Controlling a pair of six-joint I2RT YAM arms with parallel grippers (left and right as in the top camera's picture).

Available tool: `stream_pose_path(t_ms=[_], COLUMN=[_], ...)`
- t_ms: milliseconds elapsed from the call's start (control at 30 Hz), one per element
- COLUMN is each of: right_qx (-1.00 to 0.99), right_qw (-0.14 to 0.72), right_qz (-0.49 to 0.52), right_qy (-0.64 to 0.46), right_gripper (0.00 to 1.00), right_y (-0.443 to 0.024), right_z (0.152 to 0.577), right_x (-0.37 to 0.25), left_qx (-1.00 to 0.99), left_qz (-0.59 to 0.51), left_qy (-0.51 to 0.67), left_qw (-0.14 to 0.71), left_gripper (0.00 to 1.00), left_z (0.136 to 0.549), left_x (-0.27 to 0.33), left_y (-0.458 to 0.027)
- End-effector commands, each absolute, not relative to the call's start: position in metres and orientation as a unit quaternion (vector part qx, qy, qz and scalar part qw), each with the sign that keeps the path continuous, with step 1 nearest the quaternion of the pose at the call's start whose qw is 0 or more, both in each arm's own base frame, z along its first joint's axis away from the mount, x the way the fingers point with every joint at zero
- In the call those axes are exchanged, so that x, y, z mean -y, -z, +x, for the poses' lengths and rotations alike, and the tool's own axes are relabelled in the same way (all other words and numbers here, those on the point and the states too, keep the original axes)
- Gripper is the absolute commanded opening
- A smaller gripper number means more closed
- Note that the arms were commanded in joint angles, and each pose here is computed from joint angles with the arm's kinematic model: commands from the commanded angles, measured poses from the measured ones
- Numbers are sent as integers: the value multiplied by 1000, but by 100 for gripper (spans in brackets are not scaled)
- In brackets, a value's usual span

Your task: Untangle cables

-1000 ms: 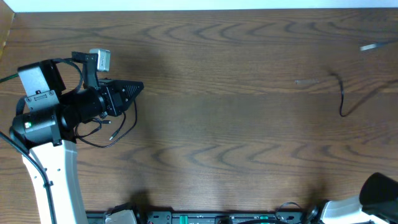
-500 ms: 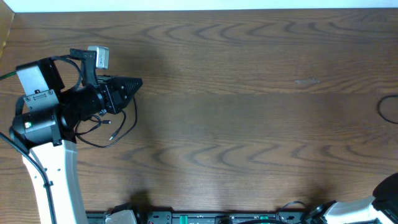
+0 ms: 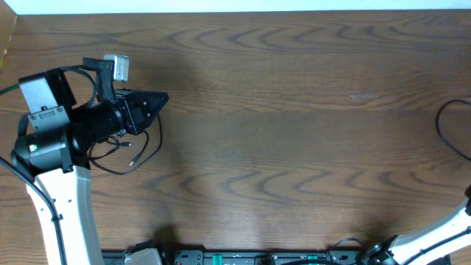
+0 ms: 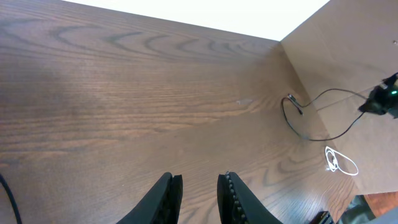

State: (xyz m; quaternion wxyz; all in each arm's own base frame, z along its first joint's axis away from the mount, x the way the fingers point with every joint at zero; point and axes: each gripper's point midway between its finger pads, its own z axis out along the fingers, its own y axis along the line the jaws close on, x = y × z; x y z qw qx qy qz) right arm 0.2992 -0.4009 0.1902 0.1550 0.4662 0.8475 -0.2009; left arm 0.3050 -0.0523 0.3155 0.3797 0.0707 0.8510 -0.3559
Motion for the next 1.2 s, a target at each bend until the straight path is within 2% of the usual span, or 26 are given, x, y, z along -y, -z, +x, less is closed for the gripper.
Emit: stream_pose_path(t_ms=[0, 167, 300, 600, 633, 667, 700, 967, 1167], right_qx=[-811, -782, -776, -778, -780, -781, -781, -803, -822], right_qw=[114, 65, 60, 71, 71, 72, 73, 96, 140], right_qz=[527, 584, 600, 598, 595, 594, 593, 573, 547], right_qy=[227, 206, 185, 180, 180, 180, 180, 130, 67], right_gripper=[1, 1, 1, 1, 21, 50, 99, 99, 99], right_y=[-170, -136, -126, -126, -126, -126, -126, -126, -148], right_z=[273, 240, 227, 235, 236, 237, 239, 266, 300], right_x=[418, 428, 433, 434, 434, 433, 432, 415, 386], left_qx=[-850, -850, -850, -850, -850, -850, -850, -850, -851], left_qz=[80, 80, 80, 80, 80, 80, 80, 81, 79], left_qy=[350, 350, 349, 350, 350, 350, 350, 349, 350], left_qw=[385, 385, 386, 385, 385, 385, 385, 386, 383], left_gripper=[25, 25, 25, 25, 25, 25, 25, 25, 25], left_z=[304, 304, 304, 304, 304, 304, 304, 305, 304], left_x=[52, 52, 52, 52, 52, 52, 52, 51, 52], left_y=[-316, -316, -316, -316, -316, -316, -316, -316, -315])
